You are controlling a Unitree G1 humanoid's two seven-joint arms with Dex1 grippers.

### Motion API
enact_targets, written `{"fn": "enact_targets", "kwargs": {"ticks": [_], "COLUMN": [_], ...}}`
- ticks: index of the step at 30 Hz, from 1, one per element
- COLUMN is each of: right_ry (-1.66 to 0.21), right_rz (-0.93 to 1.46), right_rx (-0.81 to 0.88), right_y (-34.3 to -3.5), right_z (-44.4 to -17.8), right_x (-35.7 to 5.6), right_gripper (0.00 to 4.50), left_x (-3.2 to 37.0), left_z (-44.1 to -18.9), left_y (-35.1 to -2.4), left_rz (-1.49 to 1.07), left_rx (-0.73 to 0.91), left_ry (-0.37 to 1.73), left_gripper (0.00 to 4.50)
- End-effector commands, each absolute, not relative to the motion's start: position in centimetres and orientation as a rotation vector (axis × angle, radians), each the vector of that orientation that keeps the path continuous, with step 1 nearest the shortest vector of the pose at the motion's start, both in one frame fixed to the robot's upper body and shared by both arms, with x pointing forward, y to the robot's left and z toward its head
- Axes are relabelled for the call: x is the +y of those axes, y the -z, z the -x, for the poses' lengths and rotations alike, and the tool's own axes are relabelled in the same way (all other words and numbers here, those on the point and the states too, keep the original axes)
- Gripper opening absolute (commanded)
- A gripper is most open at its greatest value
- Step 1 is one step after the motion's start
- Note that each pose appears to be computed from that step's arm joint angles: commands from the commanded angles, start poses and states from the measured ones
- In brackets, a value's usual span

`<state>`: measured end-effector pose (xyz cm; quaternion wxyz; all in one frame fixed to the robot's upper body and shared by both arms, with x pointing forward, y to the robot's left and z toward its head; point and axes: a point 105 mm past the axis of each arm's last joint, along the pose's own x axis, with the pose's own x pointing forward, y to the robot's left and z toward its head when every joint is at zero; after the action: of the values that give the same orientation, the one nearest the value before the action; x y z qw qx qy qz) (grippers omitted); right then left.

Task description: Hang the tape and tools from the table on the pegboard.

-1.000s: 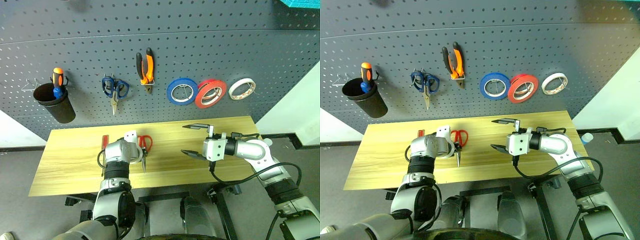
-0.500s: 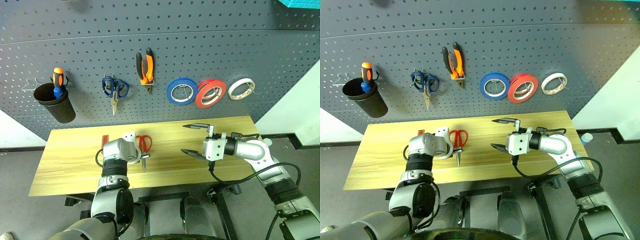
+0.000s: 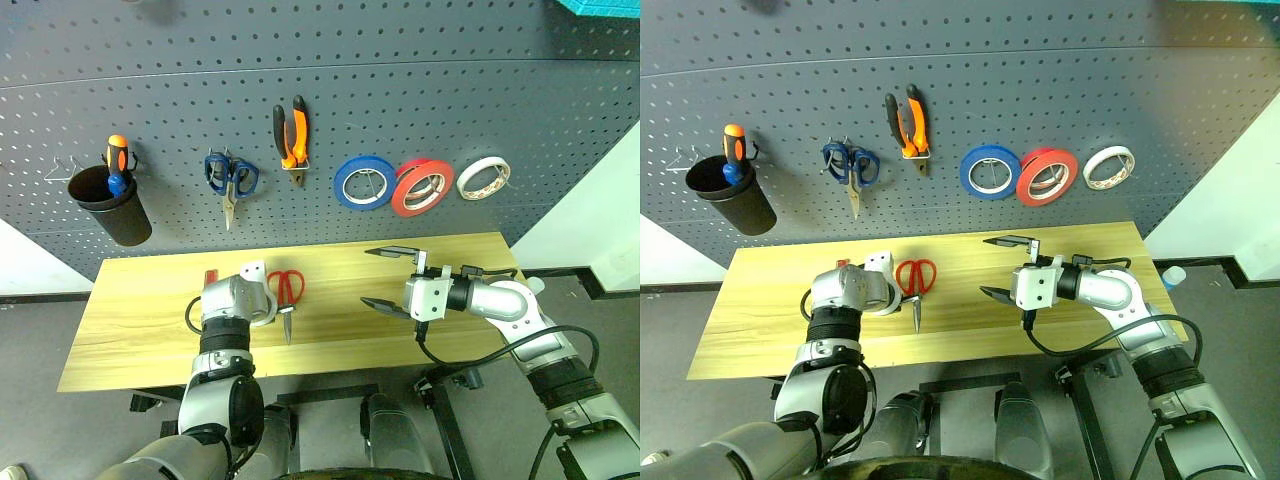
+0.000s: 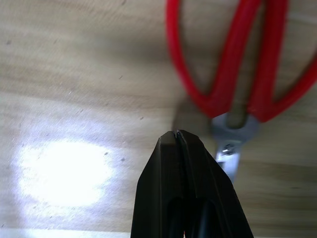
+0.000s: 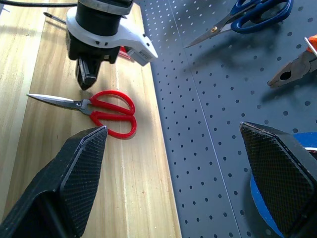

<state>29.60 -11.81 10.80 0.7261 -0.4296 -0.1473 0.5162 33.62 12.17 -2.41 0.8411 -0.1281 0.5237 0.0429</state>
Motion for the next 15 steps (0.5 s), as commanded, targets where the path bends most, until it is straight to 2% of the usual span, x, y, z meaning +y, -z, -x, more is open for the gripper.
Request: {"fn": "enact_targets", "kwargs": {"ticks": [1,6,15], "right_ry": [-1.130,-1.130,-1.127], "right_rz": [0.947,0.949,0.957], "right_rx": [-0.373,-0.365,-0.365], "right_y": [-11.6,-11.4,-11.6], "right_z": [-29.3,-29.3,-29.6], "right_x": [-11.5,-11.7,-11.7], "right_gripper": [4.50,4.50,4.50], "left_x": [11.8,10.0,8.9], "left_z": [-34.2,-33.9,-33.2], "left_y": [0.5,-1.0,0.2], "left_rz": [0.317,0.266,0.206], "left_rx": [1.047,1.047,1.135], "left_ry": [-0.076,0.008,-0.016], "left_gripper": [0.60,2.26,2.26]}}
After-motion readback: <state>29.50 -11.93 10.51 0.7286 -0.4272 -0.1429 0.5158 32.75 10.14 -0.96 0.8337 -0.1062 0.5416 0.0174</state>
